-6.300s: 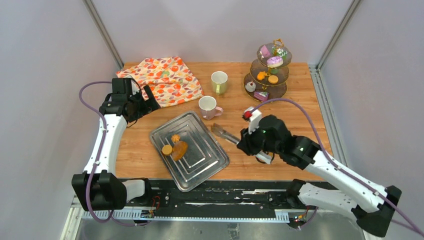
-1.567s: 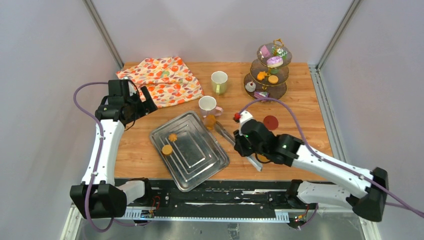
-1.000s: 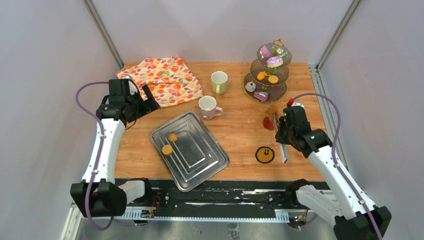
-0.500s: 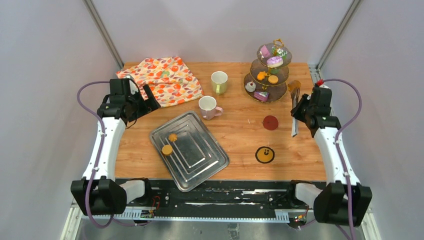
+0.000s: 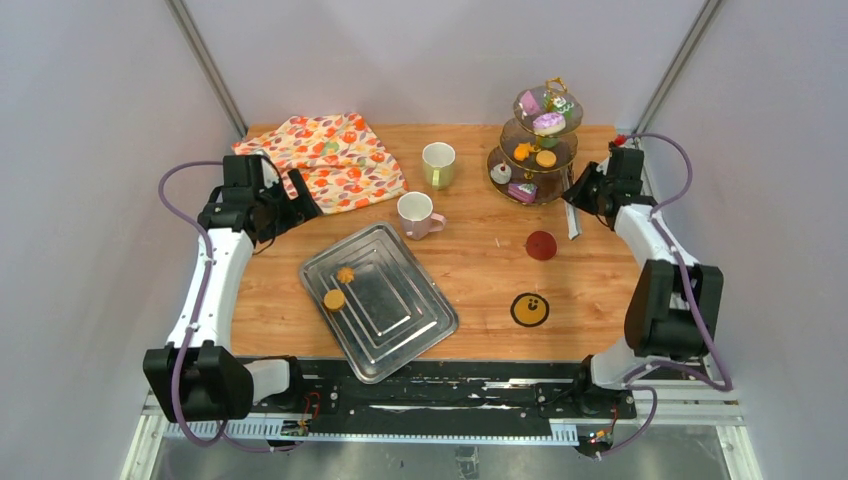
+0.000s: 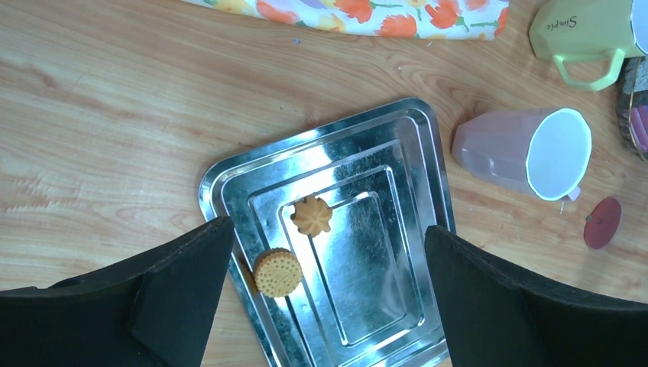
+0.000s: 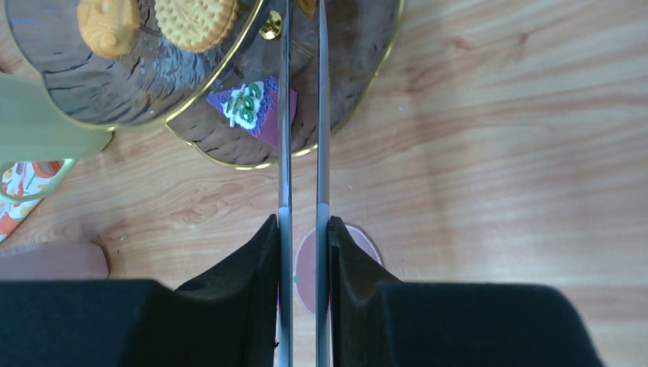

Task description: Serve the afternoon tea

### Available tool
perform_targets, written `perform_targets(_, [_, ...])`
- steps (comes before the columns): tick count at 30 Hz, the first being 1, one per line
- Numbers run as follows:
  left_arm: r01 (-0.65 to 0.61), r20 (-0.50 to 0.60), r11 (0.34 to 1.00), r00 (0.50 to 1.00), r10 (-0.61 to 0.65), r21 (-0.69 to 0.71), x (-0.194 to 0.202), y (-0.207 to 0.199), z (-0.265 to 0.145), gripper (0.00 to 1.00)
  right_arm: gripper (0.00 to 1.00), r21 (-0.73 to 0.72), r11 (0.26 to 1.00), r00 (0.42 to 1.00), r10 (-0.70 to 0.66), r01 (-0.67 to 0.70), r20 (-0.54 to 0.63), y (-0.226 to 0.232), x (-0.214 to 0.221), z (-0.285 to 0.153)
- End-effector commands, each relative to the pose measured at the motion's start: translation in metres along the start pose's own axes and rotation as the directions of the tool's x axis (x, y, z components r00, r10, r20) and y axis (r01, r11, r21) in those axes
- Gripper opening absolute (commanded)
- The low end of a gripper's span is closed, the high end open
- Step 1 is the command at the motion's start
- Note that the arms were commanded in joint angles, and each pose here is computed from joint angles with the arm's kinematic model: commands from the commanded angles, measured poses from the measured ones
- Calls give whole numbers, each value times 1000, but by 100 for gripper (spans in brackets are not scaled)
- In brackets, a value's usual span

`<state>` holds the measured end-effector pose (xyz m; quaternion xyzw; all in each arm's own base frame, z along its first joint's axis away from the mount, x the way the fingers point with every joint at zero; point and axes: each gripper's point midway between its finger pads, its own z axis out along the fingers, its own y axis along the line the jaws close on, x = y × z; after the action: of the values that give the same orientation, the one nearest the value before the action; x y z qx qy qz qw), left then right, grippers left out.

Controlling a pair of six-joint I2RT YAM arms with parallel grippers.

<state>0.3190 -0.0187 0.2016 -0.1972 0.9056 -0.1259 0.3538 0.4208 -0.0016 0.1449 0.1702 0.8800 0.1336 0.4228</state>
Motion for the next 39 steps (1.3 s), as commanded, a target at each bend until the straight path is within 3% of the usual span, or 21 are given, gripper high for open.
perform_targets(1, [-17,42,1000,999,16,20,-13,-7,-2,100,1,-105,994,1000,0,1,13,15,-20,25])
perform_targets(12, [-16,44,1000,999,16,3,-14,-4,0,100,2,-163,986,999,-37,31,-32,15,-12,63])
perform_targets(19, [-16,45,1000,999,16,-4,-12,-2,-2,100,15,-188,982,997,-36,24,-62,16,-5,75])
perform_targets(21, [-18,47,1000,999,19,-8,-13,-2,-3,100,24,-178,984,998,-29,17,-63,14,-3,73])
perform_targets(27, [-21,47,1000,999,21,-6,-13,-2,-4,100,33,-138,990,999,-29,24,-33,11,-8,57])
perform_targets(34, [-21,54,1000,998,21,-1,-12,-3,-7,100,36,-101,994,999,-42,40,-17,6,-10,39])
perform_targets(39, [-29,58,1000,998,29,-5,-11,-1,-10,100,32,-54,998,1000,-21,20,-19,-2,-1,19])
